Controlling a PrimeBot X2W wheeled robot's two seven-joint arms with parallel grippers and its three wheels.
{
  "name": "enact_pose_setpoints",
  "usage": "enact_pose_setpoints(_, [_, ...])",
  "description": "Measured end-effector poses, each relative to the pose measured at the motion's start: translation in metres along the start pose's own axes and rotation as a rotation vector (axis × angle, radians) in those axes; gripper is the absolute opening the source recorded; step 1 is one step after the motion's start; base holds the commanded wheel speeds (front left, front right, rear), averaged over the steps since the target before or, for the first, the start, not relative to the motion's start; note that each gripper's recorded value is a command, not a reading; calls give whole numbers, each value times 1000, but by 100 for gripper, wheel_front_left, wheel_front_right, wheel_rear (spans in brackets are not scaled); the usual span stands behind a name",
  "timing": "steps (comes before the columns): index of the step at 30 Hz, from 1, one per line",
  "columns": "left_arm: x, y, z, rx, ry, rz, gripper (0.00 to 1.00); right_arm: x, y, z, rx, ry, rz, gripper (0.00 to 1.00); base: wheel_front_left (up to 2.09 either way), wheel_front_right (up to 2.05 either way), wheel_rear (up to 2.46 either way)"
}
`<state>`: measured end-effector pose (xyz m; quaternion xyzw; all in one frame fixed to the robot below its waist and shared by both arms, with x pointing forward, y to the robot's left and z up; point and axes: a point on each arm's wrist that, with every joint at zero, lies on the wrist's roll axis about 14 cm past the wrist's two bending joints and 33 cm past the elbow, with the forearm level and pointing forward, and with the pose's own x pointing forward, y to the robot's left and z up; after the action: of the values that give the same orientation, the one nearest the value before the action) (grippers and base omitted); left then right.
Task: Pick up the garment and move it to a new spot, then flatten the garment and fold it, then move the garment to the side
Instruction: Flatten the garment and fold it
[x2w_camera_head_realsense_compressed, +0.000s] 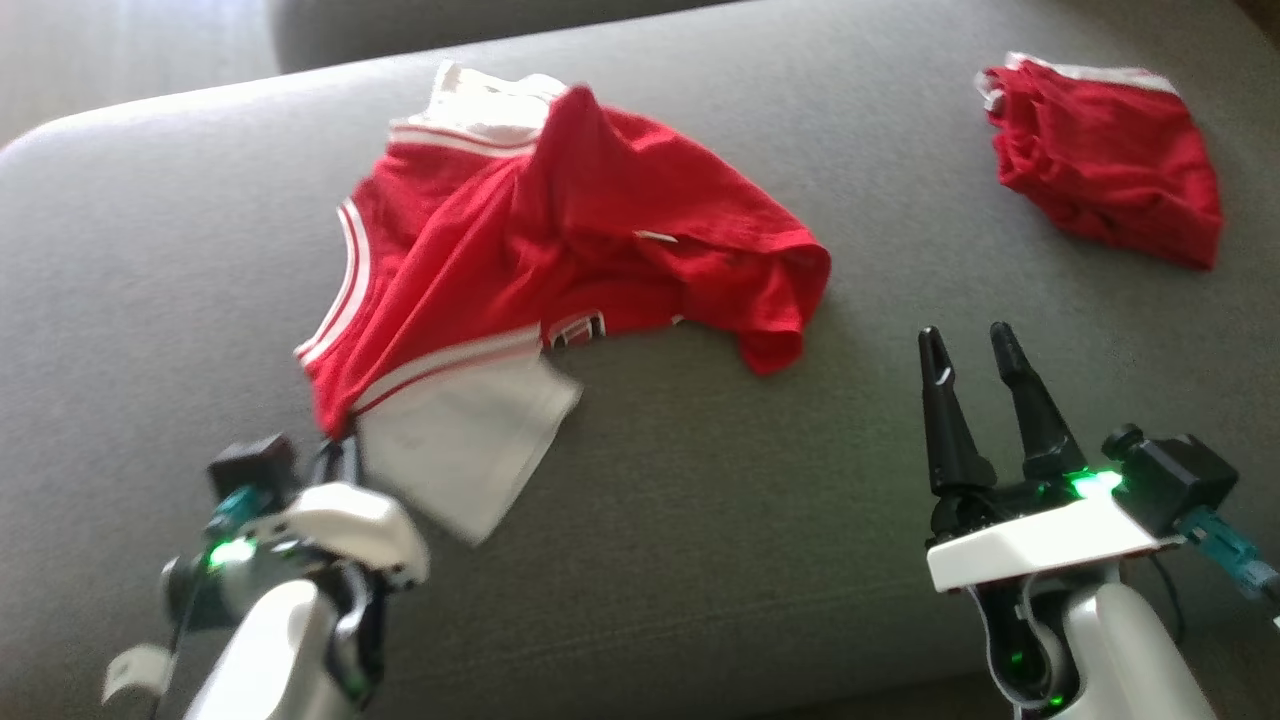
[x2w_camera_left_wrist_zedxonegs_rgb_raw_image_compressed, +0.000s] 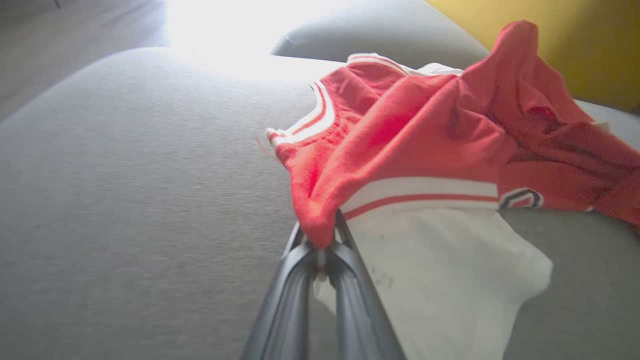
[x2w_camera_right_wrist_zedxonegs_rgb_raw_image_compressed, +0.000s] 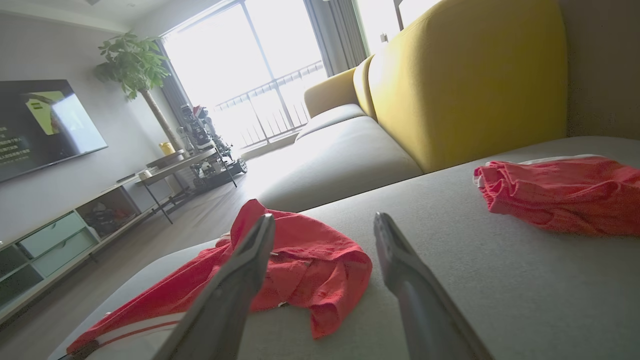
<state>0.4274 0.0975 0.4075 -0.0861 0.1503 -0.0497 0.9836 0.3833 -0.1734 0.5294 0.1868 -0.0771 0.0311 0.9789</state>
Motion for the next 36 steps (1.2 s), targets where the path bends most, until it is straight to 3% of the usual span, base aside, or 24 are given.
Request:
enact_pose_setpoints(8, [-44, 92, 33, 91, -121, 216, 0, 8, 33, -10, 35, 23, 95, 100, 0, 0, 0])
enact_pose_setpoints(11, [-51, 106, 40, 107, -136, 244, 0, 8, 36, -12, 37, 30, 105, 100, 0, 0, 0])
enact_pose_setpoints(12, [-52, 108, 36, 112, -115, 246, 20, 8, 36, -14, 38, 36, 106, 100, 0, 0, 0])
enact_pose_setpoints(13, [-53, 109, 30, 119, -85, 240, 47, 8, 36, -16, 38, 42, 105, 100, 0, 0, 0])
enact_pose_setpoints(14, [-55, 109, 23, 119, -57, 240, 99, 8, 36, -18, 38, 49, 104, 100, 0, 0, 0])
enact_pose_setpoints(20, [-60, 106, 15, 126, -31, 246, 100, 7, 35, -25, 38, 71, 102, 100, 0, 0, 0])
enact_pose_setpoints(30, [-77, 77, 61, 47, -245, 194, 100, 14, 59, -27, 38, 72, 172, 100, 0, 0, 0])
enact_pose_setpoints(36, [-110, 56, 34, -6, -222, 150, 100, 7, 76, -51, 28, 148, 222, 100, 0, 0, 0])
